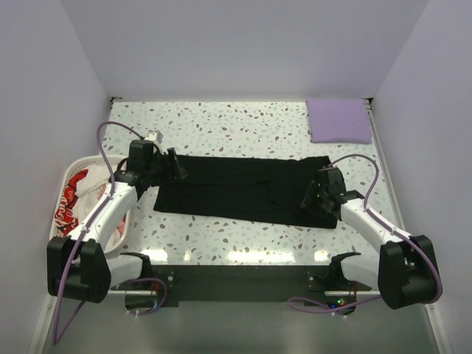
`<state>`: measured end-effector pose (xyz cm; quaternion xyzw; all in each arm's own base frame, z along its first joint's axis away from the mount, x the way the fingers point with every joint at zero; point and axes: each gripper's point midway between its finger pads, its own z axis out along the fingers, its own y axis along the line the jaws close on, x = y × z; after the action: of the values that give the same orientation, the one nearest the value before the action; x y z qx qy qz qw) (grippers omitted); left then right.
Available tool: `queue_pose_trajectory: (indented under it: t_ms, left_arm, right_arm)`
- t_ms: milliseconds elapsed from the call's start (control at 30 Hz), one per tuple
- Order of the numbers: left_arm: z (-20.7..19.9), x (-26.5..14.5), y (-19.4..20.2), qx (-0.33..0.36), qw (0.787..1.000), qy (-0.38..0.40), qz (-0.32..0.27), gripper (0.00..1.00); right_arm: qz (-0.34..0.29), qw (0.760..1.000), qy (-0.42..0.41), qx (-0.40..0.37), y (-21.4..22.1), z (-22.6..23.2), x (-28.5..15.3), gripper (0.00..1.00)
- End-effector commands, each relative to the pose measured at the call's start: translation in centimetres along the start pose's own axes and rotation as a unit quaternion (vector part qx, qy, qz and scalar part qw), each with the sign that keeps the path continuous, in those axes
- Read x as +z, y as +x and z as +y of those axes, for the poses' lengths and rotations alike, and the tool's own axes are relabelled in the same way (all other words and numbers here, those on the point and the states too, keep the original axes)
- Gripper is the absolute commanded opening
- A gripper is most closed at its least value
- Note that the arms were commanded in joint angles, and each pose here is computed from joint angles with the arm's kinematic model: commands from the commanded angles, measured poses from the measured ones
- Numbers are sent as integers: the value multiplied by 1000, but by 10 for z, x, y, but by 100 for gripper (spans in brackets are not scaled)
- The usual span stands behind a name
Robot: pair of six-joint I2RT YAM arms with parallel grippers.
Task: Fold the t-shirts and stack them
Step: Fold the tshirt
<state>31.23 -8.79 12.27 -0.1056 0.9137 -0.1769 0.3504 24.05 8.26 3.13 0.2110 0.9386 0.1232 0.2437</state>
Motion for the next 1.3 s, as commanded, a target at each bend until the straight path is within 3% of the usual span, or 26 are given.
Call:
queue_pose_trajectory:
  t_ms: [0,67,133,300,367,500,700,1033,1267]
  left_arm:
    - [-4,4,-5,1,1000,13,-3,73]
    - [-7,6,-5,-10,1000,18,2,73]
    - [-12,12,-10,-32,999,20,7,73]
    - [-25,34,-36,-101,995,27,-3,72]
    - [-32,43,-59,-134,990,28,-30,71]
    - [-30,84,-73,-153,988,11,-18,69]
    - [-22,129,-72,-160,987,-3,3,67]
    - [-7,149,-65,-155,987,-33,10,67]
    - [2,162,-55,-156,986,-52,29,67]
  right_arm:
    - [-61,998,-8,-13,-42,18,-15,43]
    - [-92,996,-7,8,-68,15,-28,59]
    - [-119,992,-26,24,-99,20,-42,61]
    - [-158,982,-15,97,-167,-3,-34,57]
    - [-164,977,-20,132,-182,-12,-23,50]
    - [-180,973,-23,140,-209,-17,4,48]
    - [-193,972,-36,130,-227,-16,34,48]
    - [-222,961,-83,140,-235,-4,36,48]
    - [-211,963,-77,149,-239,-7,51,46]
